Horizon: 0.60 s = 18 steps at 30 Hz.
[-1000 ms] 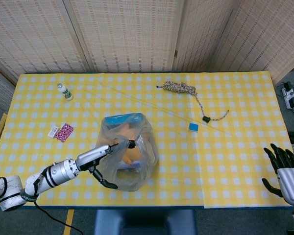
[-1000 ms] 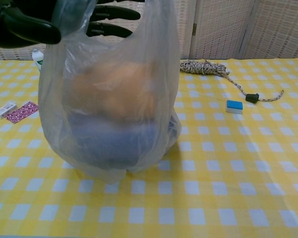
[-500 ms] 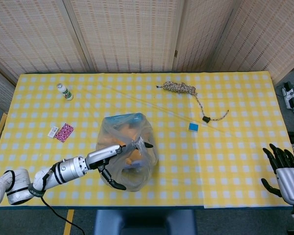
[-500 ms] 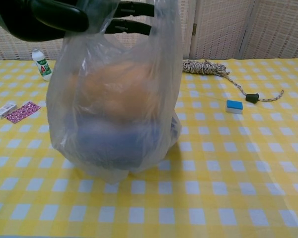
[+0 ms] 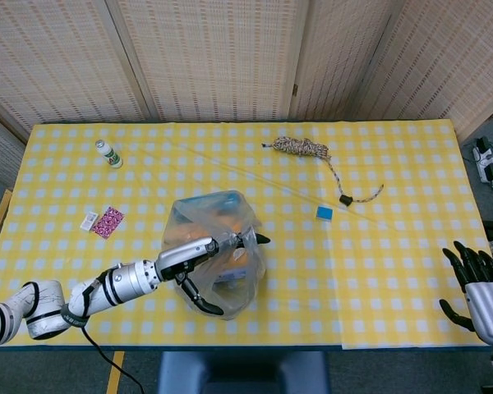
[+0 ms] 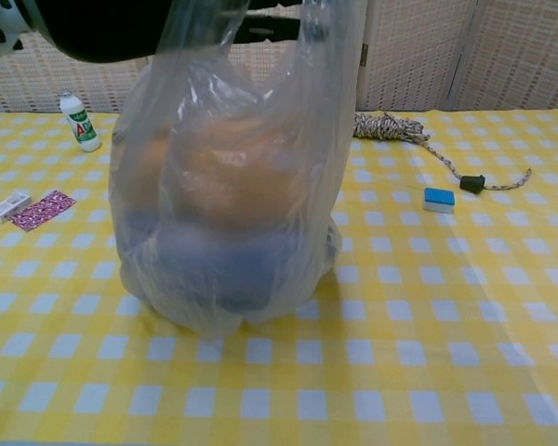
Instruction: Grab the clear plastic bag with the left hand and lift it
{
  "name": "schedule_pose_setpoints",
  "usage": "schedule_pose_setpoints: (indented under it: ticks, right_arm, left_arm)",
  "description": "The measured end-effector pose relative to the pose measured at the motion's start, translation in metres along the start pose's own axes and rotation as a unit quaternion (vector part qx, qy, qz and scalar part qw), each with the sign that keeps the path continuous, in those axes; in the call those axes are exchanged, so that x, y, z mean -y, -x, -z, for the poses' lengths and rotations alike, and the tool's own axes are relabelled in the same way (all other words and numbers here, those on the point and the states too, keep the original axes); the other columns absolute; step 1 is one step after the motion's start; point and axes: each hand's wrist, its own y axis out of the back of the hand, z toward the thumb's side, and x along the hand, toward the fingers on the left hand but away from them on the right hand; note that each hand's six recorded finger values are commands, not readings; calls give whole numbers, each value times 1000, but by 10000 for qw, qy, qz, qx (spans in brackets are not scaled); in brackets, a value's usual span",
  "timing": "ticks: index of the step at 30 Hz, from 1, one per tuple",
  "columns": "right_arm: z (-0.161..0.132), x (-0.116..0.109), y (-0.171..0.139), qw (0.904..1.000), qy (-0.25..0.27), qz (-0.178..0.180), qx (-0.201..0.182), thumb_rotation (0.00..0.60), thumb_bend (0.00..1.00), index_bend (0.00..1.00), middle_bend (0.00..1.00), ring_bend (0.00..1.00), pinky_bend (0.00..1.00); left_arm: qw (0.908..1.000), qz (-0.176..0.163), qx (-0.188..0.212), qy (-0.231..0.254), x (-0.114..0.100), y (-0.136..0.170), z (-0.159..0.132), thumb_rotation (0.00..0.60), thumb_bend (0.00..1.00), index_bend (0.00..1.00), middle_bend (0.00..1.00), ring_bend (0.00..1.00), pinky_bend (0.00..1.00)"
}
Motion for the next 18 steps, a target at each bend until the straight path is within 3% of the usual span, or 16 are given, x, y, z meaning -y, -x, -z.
schedule_pose_setpoints:
  ticks: [9, 18]
  right_arm:
    - [2, -1, 1, 10000, 8, 10, 32, 600, 327, 0, 0, 0, 0]
    - [3, -2, 0, 10000, 25, 32, 39, 600, 327, 0, 0, 0, 0]
  left_arm:
    - [9994, 227, -114, 223, 8, -12, 7, 600, 64, 58, 86, 38, 131]
    - [9960, 405, -96, 794, 11, -18, 1, 600, 65, 48, 85, 31, 188]
